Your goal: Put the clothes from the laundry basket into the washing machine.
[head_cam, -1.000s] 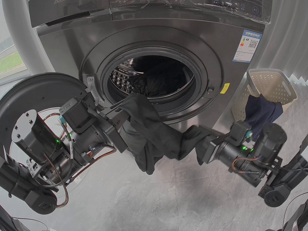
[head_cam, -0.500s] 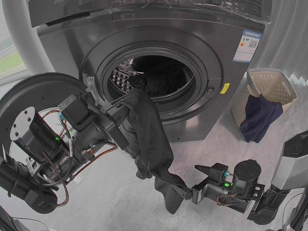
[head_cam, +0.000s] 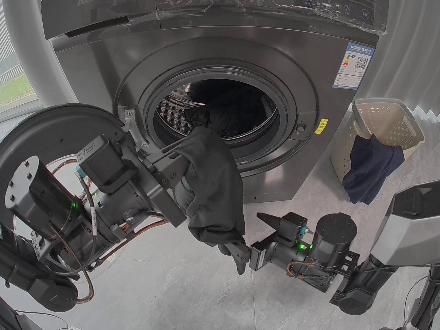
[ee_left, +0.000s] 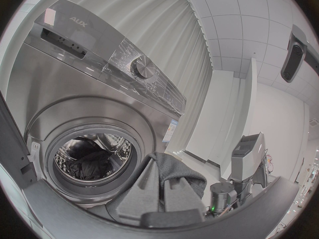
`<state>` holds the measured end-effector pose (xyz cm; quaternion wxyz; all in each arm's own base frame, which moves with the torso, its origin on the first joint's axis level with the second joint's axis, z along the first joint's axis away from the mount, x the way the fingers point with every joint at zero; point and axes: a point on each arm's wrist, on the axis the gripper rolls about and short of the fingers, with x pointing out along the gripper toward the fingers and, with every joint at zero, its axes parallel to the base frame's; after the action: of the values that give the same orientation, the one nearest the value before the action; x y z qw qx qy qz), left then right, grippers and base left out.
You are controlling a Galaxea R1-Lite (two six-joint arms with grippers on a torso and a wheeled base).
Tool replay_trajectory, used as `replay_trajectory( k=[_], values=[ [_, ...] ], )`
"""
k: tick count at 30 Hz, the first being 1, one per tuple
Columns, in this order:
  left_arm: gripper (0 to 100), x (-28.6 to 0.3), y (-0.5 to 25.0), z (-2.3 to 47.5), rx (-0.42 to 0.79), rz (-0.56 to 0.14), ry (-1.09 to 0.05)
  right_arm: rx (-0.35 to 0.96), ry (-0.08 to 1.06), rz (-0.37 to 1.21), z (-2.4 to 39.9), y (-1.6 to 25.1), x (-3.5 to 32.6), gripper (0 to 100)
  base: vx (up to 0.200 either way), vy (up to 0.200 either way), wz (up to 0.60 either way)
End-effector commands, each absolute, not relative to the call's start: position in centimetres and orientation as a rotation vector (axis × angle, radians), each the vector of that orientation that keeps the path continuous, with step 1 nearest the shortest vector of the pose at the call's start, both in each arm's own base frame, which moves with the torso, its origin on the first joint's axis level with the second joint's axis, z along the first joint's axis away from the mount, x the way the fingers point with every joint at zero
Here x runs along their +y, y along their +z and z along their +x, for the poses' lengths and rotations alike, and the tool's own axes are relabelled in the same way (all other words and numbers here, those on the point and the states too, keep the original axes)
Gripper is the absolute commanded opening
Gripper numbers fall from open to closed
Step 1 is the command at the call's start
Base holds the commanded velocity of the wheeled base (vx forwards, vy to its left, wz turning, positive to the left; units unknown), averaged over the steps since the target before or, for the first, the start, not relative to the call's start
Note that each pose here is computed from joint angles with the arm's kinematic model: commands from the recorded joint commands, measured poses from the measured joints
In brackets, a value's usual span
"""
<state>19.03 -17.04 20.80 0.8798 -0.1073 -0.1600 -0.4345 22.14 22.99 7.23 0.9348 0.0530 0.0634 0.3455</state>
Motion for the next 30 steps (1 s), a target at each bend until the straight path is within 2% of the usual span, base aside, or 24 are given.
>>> replay_trajectory(
  k=[1, 9, 19, 24, 25, 30],
  values=[
    [0, -17.0, 21.0, 18.3, -0.34, -0.227, -0.936, 0.08, 0.684, 0.121, 25.0, 6.6, 24.6, 100, 0.0, 0.0, 0.0],
    [0, -16.9, 21.7, 17.7, -0.363, -0.239, -0.954, 0.008, 0.635, 0.149, 29.1, 6.1, 25.7, 100, 0.0, 0.0, 0.0],
    [0, -16.8, 21.8, 17.5, -0.369, -0.241, -0.961, -0.008, 0.652, 0.155, 31.4, 4.1, 27.2, 100, 0.0, 0.0, 0.0],
    [0, -16.8, 21.9, 17.5, -0.37, -0.243, -0.961, -0.023, 0.642, 0.163, 31.8, 4.0, 27.3, 100, 0.0, 0.0, 0.0],
    [0, -16.8, 21.9, 17.5, -0.37, -0.242, -0.96, -0.025, 0.639, 0.164, 31.9, 4.0, 27.3, 0, 0.0, 0.0, 0.0],
    [0, -16.6, 22.0, 17.7, -0.376, -0.245, -0.948, -0.04, 0.624, 0.169, 32.3, 4.6, 26.7, 0, 0.0, 0.0, 0.0]
  ],
)
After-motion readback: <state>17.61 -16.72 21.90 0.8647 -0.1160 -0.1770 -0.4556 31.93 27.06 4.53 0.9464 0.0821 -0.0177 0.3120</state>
